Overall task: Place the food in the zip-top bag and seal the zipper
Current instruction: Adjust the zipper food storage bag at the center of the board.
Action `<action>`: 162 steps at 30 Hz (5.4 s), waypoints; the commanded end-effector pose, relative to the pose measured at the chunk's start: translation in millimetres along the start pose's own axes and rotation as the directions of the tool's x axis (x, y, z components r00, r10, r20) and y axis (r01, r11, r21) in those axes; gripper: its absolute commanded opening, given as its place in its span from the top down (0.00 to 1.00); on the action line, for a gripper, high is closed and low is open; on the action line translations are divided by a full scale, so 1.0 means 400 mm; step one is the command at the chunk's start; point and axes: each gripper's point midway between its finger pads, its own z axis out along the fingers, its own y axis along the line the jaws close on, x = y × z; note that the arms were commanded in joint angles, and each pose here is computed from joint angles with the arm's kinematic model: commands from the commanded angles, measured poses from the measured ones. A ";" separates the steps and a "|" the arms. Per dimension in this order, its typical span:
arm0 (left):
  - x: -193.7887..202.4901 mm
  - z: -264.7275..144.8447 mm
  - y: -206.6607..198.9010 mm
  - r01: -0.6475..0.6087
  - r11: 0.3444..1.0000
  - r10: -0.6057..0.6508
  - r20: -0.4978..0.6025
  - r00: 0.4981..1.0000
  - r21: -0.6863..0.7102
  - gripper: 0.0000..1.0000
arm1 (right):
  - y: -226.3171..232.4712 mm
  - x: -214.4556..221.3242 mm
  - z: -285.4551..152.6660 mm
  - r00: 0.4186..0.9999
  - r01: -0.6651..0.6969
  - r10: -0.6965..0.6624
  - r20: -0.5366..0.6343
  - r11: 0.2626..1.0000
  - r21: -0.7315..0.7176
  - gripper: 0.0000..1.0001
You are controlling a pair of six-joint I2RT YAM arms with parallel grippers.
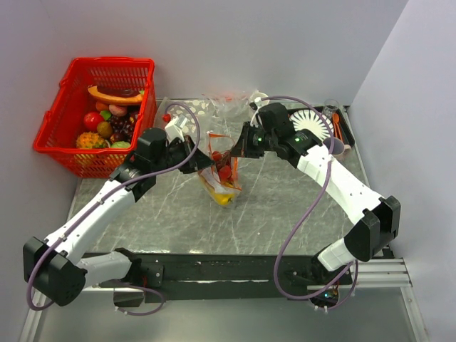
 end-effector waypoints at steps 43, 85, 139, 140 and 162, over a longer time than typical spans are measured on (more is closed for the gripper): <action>-0.034 0.020 -0.029 -0.087 0.994 0.084 0.050 0.995 0.062 0.99 | 0.112 0.027 -0.004 0.998 0.070 -0.070 0.002 0.990 -0.123 1.00; -0.029 0.013 0.009 -0.153 0.988 0.151 0.068 0.986 0.011 0.99 | 0.038 0.005 0.020 0.999 0.037 -0.038 0.021 0.998 0.042 1.00; -0.038 -0.054 0.064 -0.179 0.981 0.189 0.144 0.971 -0.082 0.99 | 0.087 -0.108 0.154 0.840 0.543 -0.535 -0.093 0.832 0.116 0.49; -0.038 -0.054 0.063 -0.179 0.981 0.189 0.143 0.972 -0.080 0.99 | 0.082 -0.109 0.160 0.841 0.541 -0.532 -0.095 0.832 0.123 0.49; -0.039 -0.052 0.060 -0.167 0.983 0.176 0.141 0.974 -0.077 0.99 | 0.127 -0.174 0.173 0.892 0.438 -0.449 0.057 0.888 0.140 1.00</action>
